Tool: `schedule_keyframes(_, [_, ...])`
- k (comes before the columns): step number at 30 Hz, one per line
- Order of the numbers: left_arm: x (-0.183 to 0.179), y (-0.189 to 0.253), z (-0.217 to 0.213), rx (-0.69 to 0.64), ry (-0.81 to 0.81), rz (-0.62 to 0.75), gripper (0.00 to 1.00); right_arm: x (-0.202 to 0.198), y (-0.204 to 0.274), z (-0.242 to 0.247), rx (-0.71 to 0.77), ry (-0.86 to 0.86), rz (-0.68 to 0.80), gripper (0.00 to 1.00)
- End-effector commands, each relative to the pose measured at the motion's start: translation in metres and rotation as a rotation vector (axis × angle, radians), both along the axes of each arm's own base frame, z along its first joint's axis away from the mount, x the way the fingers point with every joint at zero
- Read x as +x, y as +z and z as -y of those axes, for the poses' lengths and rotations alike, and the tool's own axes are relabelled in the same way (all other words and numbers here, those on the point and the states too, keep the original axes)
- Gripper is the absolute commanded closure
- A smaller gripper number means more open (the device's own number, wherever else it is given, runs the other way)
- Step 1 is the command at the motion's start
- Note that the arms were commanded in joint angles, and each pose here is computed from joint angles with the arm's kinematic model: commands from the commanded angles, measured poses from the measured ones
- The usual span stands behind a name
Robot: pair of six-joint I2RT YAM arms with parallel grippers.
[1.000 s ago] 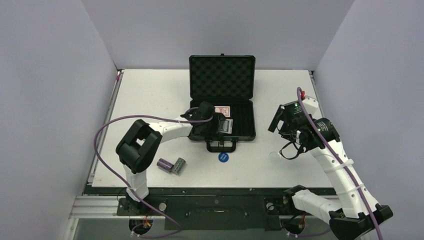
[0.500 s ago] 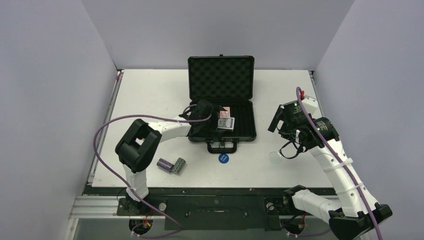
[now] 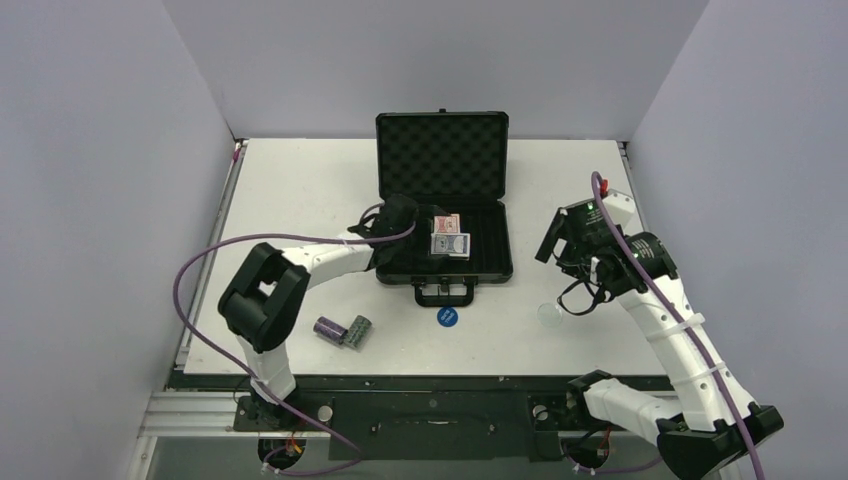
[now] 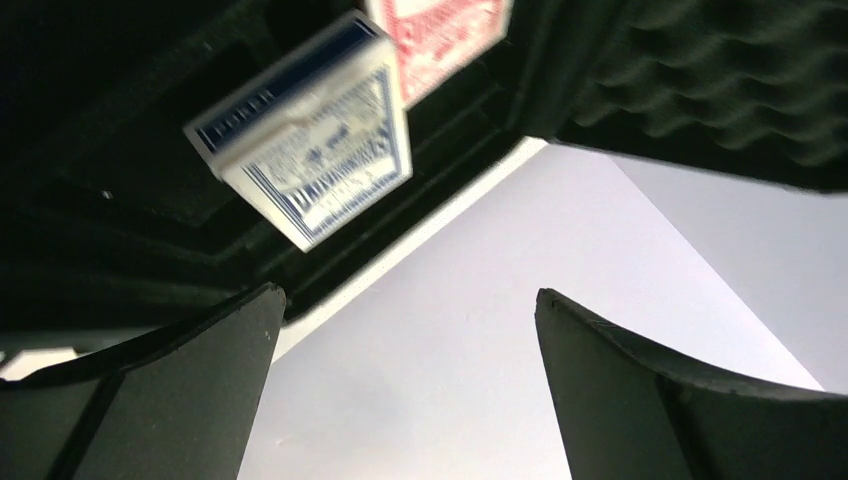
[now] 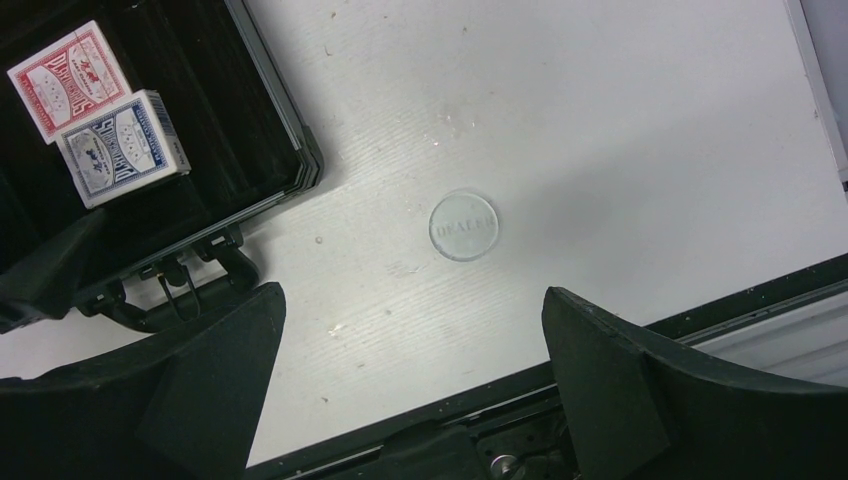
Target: Pack up texas hold em set
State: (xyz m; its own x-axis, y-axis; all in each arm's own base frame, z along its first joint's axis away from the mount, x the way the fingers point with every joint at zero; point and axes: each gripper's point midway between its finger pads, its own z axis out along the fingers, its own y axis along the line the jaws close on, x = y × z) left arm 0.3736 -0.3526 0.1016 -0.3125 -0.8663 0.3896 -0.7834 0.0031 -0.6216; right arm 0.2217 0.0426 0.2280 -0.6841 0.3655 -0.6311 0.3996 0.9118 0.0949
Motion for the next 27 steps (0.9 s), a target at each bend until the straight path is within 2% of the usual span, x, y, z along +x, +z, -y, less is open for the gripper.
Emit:
schedule_keyframes(1, [0.004, 0.072, -0.021, -0.012, -0.035, 0.159, 0.04, 0.012, 0.017, -0.004, 0.018, 0.009, 0.050, 0.05])
schedule_keyframes(6, [-0.003, 0.098, -0.066, 0.119, -0.141, 0.263, 0.04, 0.025, 0.020, -0.025, 0.094, 0.066, 0.063, 0.04])
schedule_keyframes(9, [-0.019, 0.095, -0.103, 0.236, -0.179, 0.279, 0.04, 0.033, 0.020, -0.040, 0.132, 0.102, 0.067, 0.04])
schedule_keyframes(10, [-0.023, 0.102, -0.122, 0.310, -0.205, 0.338, 0.04, 0.036, 0.019, -0.048, 0.138, 0.124, 0.058, 0.04])
schedule_keyframes(11, [-0.029, 0.094, -0.141, 0.394, -0.220, 0.327, 0.04, 0.038, 0.020, -0.053, 0.140, 0.138, 0.061, 0.04])
schedule_keyframes(12, [-0.036, 0.105, -0.153, 0.432, -0.224, 0.363, 0.04, 0.042, 0.020, -0.063, 0.135, 0.165, 0.053, 0.04])
schedule_keyframes(13, [-0.044, 0.096, -0.174, 0.537, -0.252, 0.343, 0.04, 0.044, 0.021, -0.067, 0.125, 0.178, 0.055, 0.04])
schedule_keyframes(15, [-0.061, 0.101, -0.204, 0.664, -0.281, 0.364, 0.04, 0.053, 0.016, -0.085, 0.084, 0.231, 0.021, 0.04])
schedule_keyframes(19, [-0.097, 0.114, -0.253, 0.872, -0.346, 0.416, 0.04, 0.062, 0.012, -0.116, 0.028, 0.320, -0.034, 0.04])
schedule_keyframes(23, [-0.130, 0.130, -0.288, 1.047, -0.404, 0.470, 0.04, 0.077, 0.008, -0.137, 0.037, 0.362, -0.046, 0.04])
schedule_keyframes(27, [-0.160, 0.142, -0.310, 1.142, -0.412, 0.525, 0.04, 0.090, -0.003, -0.153, 0.048, 0.386, -0.070, 0.07])
